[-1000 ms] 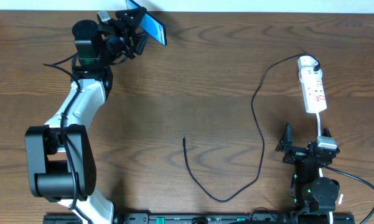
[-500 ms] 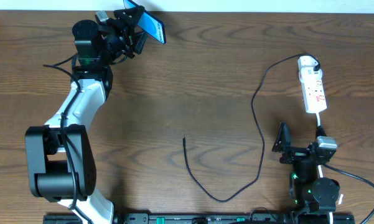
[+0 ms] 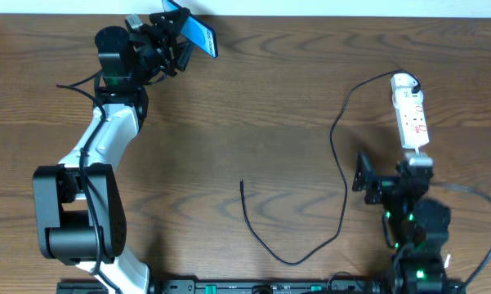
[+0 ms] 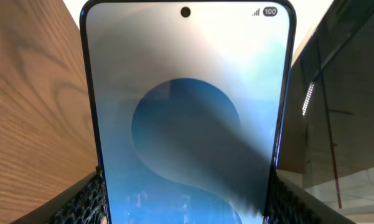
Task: Plug charger to phone and switch on socket
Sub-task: 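Move the right gripper up and inward toward the held phone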
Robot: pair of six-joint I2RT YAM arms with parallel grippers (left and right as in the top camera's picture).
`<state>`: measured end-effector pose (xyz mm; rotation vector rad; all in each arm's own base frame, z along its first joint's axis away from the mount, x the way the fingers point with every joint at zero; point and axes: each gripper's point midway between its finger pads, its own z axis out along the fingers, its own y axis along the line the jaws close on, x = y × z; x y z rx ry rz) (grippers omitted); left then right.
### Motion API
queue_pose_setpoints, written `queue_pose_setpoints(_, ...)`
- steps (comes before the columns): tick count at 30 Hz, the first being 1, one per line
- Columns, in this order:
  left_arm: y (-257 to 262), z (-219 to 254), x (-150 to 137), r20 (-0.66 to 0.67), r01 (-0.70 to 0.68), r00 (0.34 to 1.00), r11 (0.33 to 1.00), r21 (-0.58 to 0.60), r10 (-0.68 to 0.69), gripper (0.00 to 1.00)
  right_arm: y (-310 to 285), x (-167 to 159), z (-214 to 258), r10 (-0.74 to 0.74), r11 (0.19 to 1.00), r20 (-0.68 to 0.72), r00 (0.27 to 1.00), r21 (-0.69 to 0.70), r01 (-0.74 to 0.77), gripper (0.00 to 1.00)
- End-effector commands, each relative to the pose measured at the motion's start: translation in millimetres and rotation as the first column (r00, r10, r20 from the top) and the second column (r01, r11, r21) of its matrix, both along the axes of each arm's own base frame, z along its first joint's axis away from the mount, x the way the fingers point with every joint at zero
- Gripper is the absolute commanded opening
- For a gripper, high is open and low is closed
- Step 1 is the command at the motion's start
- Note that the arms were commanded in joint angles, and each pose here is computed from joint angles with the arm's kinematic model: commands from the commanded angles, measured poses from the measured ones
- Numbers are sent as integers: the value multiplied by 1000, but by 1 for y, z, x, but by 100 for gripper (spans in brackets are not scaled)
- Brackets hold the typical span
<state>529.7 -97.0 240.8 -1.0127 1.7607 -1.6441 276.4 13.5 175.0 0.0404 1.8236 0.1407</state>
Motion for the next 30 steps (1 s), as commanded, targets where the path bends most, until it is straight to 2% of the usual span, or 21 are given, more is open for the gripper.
queue_pose_setpoints(1, -2, 19, -3, 48, 18, 999, 1000, -2, -18, 7, 18, 24, 21, 122, 989, -43, 992, -77, -125, 99)
queue_pose_setpoints(6, -4, 19, -4, 48, 33, 998, 999, -4, -33, 7, 45, 66, 33, 290, 951, -112, 951, -80, -299, 99)
queue_pose_setpoints(10, -5, 19, -5, 48, 41, 998, 999, -5, -41, 7, 69, 103, 42, 425, 902, -133, 895, -23, -431, 99)
queue_pose_setpoints(12, -5, 19, -6, 47, 47, 998, 999, -5, -46, 7, 84, 117, 48, 508, 860, -121, 853, 17, -510, 99)
queue_pose_setpoints(13, -6, 19, -6, 47, 52, 998, 999, -6, -51, 7, 97, 123, 54, 586, 810, -93, 805, 34, -586, 99)
queue_pose_setpoints(15, -8, 18, -8, 44, 62, 997, 998, -7, -62, 7, 114, 128, 62, 682, 731, -39, 730, 48, -681, 99)
queue_pose_setpoints(18, -10, 17, -10, 38, 79, 996, 997, -10, -78, 8, 132, 134, 69, 752, 658, 19, 659, 38, -752, 99)
queue_pose_setpoints(22, -12, 11, -12, 8, 94, 996, 996, -12, -94, 7, 156, 140, 71, 789, 612, 59, 611, -8, -790, 99)
queue_pose_setpoints(27, -15, 5, -14, -19, 103, 995, 995, -10, -103, 7, 194, 130, 65, 848, 529, 74, 524, -92, -843, 99)
queue_pose_setpoints(30, -28, 5, -17, -6, 130, 992, 992, 7, -130, 7, 214, 128, 59, 862, 507, 72, 502, -102, -856, 99)
